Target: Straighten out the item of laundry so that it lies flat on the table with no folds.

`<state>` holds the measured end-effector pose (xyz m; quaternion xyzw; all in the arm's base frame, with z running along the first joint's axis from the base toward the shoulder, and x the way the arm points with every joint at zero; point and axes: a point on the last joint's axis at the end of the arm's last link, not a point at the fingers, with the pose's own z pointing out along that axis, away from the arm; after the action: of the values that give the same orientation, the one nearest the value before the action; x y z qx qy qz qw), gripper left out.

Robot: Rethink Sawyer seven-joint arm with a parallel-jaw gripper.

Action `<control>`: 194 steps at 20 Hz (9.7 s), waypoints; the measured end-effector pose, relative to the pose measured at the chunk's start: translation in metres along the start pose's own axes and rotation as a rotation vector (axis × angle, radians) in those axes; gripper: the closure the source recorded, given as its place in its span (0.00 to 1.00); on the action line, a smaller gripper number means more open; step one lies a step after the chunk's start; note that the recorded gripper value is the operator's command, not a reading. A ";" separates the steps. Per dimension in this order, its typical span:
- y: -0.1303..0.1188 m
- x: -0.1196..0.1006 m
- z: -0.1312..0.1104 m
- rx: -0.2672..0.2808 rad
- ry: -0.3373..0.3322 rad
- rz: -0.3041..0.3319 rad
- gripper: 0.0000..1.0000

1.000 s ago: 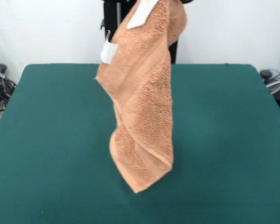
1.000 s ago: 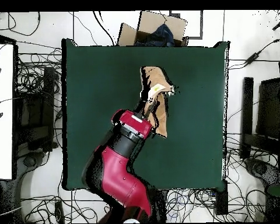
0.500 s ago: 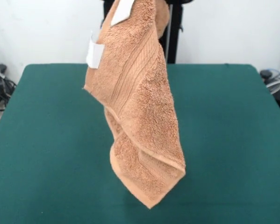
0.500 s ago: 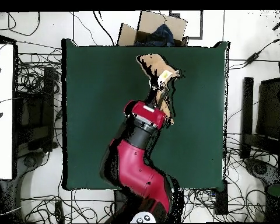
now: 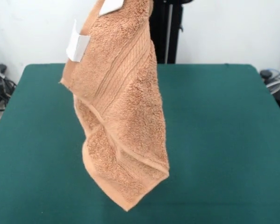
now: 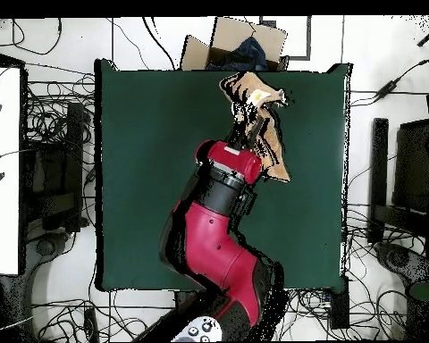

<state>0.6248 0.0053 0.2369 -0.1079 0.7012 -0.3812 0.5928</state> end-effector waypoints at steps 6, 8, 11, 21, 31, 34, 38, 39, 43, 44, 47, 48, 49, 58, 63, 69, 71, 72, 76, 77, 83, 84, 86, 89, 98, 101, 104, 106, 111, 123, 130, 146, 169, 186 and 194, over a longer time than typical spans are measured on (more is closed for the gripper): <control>0.002 0.010 0.002 0.014 0.000 -0.070 1.00; 0.004 0.018 0.002 0.019 0.005 -0.101 1.00; 0.006 0.026 0.000 0.018 0.012 -0.130 1.00; 0.004 0.050 0.000 0.027 0.037 -0.206 0.00; -0.004 0.037 0.001 0.091 0.012 -0.240 0.00; -0.004 0.034 0.001 0.103 0.004 -0.246 0.00; 0.000 0.030 0.000 0.115 -0.002 -0.245 0.00; 0.002 0.028 -0.001 0.114 -0.006 -0.244 0.00; 0.001 0.026 -0.001 0.113 -0.004 -0.240 0.00; -0.001 0.026 -0.001 0.113 -0.001 -0.237 0.00; -0.012 0.032 0.006 0.107 0.065 -0.196 0.00; -0.017 0.037 0.010 0.101 0.108 -0.171 0.00; -0.020 0.041 0.012 0.097 0.133 -0.155 0.00; -0.039 0.148 0.043 -0.087 0.667 0.218 0.00; -0.026 0.192 0.061 -0.208 0.947 0.494 0.00; 0.007 0.180 0.074 -0.359 1.090 0.681 0.00; 0.020 0.167 0.078 -0.401 1.094 0.720 0.00; 0.025 0.162 0.080 -0.415 1.089 0.733 0.00; 0.046 0.134 0.084 -0.480 1.064 0.783 0.00; 0.055 0.121 0.085 -0.507 1.053 0.800 0.00; 0.065 0.091 0.092 -0.533 1.028 0.847 0.00; 0.065 0.088 0.093 -0.532 1.024 0.851 0.00; 0.067 0.080 0.097 -0.530 1.016 0.860 0.00; 0.071 0.071 0.101 -0.531 1.004 0.868 0.00; 0.084 0.039 0.135 -0.536 0.920 0.880 0.00; 0.085 0.040 0.149 -0.527 0.905 0.891 0.00; 0.084 0.045 0.159 -0.518 0.899 0.901 0.00; 0.083 0.052 0.168 -0.507 0.896 0.910 0.00; 0.072 0.078 0.187 -0.484 0.898 0.913 0.00; 0.047 0.166 0.191 -0.468 0.977 0.869 0.00; 0.066 0.209 0.173 -0.492 1.028 0.833 0.00; 0.119 0.258 0.134 -0.548 1.128 0.813 0.00; 0.134 0.273 0.124 -0.542 1.138 0.824 0.00; 0.136 0.257 0.042 -0.561 1.257 0.840 0.00; 0.135 0.251 -0.004 -0.573 1.328 0.837 0.00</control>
<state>0.5924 -0.0520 -0.0407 0.2622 0.9567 0.0794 0.0985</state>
